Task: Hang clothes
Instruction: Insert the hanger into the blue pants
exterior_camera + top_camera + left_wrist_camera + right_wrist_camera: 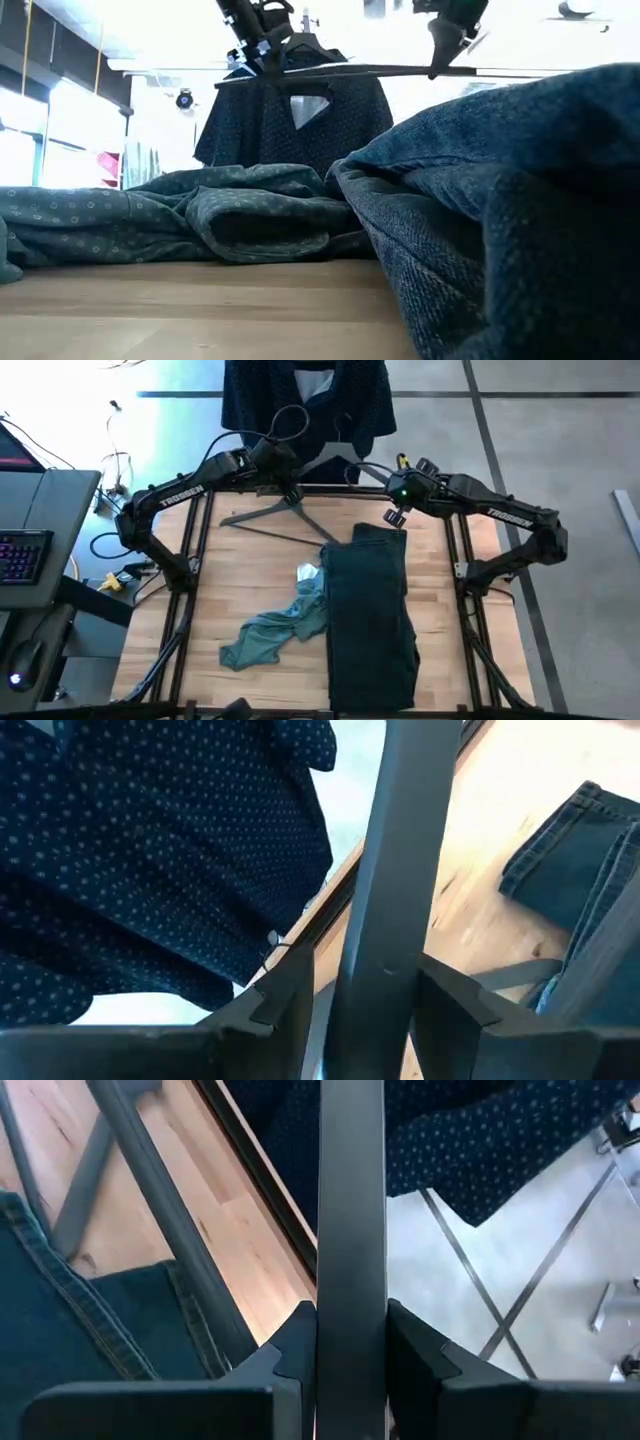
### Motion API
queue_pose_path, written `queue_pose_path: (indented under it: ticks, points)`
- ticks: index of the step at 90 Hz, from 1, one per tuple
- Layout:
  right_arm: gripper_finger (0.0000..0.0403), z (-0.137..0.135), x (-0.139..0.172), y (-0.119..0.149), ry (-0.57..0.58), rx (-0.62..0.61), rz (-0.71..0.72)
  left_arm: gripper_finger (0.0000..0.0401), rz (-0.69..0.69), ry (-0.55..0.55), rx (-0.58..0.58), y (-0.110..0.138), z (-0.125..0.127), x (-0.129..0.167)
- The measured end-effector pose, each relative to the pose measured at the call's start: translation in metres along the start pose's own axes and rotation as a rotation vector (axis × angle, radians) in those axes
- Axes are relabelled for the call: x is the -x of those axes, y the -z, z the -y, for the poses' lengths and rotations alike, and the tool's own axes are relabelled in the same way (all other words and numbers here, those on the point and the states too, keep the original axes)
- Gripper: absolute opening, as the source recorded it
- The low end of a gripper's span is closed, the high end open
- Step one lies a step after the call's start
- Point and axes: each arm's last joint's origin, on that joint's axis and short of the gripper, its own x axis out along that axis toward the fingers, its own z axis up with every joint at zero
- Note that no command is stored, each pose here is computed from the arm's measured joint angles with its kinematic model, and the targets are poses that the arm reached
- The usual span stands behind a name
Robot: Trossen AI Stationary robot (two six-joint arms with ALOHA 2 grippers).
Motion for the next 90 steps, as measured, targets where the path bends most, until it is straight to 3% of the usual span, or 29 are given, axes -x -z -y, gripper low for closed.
queue_pose_path:
  ticks: [14, 35, 48, 61, 76, 90]
  points:
    - [0.0057, 0.0, 0.0, 0.001, -0.001, 0.011, -0.008, 0.0135, 0.008, 0.038, -0.003, -0.002, 0.0, 0.005]
    - [0.0057, 0.002, 0.003, 0.005, 0.016, 0.039, -0.03, 0.021, 0.025, 0.068, -0.098, -0.004, -0.002, 0.015]
    - [0.0057, 0.009, 0.012, 0.008, 0.062, -0.004, 0.002, 0.0234, 0.008, 0.008, -0.159, -0.003, -0.003, 0.019]
    - [0.0057, 0.013, 0.017, 0.01, 0.064, -0.029, 0.02, 0.0237, 0.019, 0.034, -0.146, -0.004, -0.002, 0.018]
    - [0.0057, 0.013, 0.019, 0.009, 0.079, -0.041, 0.037, 0.0231, 0.025, -0.046, -0.093, -0.005, -0.004, 0.018]
    - [0.0057, 0.011, 0.02, 0.008, 0.087, -0.038, 0.049, 0.0174, 0.034, -0.049, -0.089, -0.006, -0.004, 0.018]
